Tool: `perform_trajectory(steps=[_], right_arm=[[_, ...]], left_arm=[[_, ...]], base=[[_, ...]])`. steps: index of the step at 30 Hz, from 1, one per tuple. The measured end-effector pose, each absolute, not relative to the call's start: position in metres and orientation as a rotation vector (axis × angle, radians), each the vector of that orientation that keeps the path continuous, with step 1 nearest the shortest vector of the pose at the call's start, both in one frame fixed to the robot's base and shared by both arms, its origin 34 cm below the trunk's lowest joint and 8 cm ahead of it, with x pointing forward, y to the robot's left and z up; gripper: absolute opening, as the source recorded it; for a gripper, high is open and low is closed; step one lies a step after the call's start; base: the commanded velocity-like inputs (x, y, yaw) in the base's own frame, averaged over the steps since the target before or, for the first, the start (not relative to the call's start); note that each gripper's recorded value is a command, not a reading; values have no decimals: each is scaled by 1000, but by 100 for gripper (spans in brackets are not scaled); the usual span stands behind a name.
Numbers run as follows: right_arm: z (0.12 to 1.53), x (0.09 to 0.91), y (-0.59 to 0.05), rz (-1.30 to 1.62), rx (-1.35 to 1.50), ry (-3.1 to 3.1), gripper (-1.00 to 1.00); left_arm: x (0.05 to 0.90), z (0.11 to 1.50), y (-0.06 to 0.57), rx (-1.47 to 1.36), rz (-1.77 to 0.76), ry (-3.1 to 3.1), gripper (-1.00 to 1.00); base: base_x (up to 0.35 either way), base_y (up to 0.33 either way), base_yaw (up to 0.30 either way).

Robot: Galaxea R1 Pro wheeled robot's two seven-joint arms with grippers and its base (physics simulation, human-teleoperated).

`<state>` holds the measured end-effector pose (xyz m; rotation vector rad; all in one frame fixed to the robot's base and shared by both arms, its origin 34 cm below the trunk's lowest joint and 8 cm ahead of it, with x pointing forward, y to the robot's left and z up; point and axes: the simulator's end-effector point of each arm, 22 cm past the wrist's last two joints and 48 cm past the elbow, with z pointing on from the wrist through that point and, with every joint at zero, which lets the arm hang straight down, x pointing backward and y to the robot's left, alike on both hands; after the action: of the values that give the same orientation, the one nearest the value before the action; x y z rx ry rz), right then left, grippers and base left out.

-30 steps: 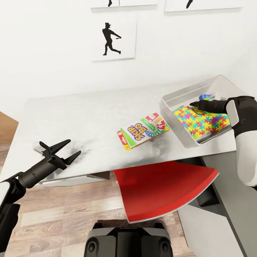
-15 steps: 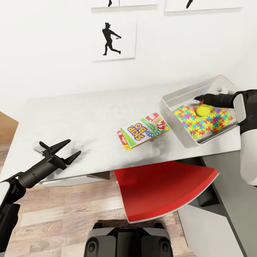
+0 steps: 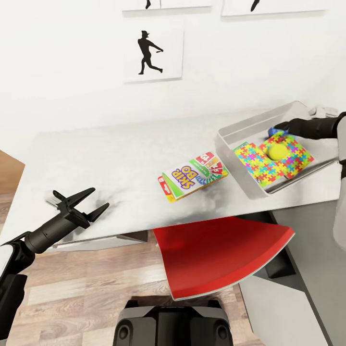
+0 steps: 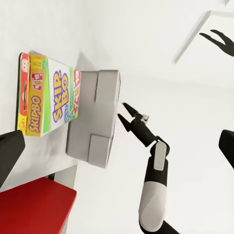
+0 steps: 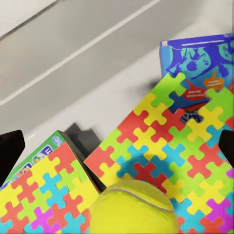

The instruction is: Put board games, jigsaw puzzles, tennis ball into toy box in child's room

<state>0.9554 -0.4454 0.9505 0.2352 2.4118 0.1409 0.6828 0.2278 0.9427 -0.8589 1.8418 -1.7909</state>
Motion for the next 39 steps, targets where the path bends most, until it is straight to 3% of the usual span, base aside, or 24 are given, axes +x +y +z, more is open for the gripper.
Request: perform_trajectory(steps=[16, 39], right_arm=[[1030, 956, -455, 96, 145, 2245, 100], [1153, 929, -345, 474, -124, 1924, 100]], left_arm=[[683, 943, 228, -859, -1791, 1842, 100], [683, 942, 229, -861, -1790, 1841, 100]], base=[[0, 0, 0], [0, 0, 0]])
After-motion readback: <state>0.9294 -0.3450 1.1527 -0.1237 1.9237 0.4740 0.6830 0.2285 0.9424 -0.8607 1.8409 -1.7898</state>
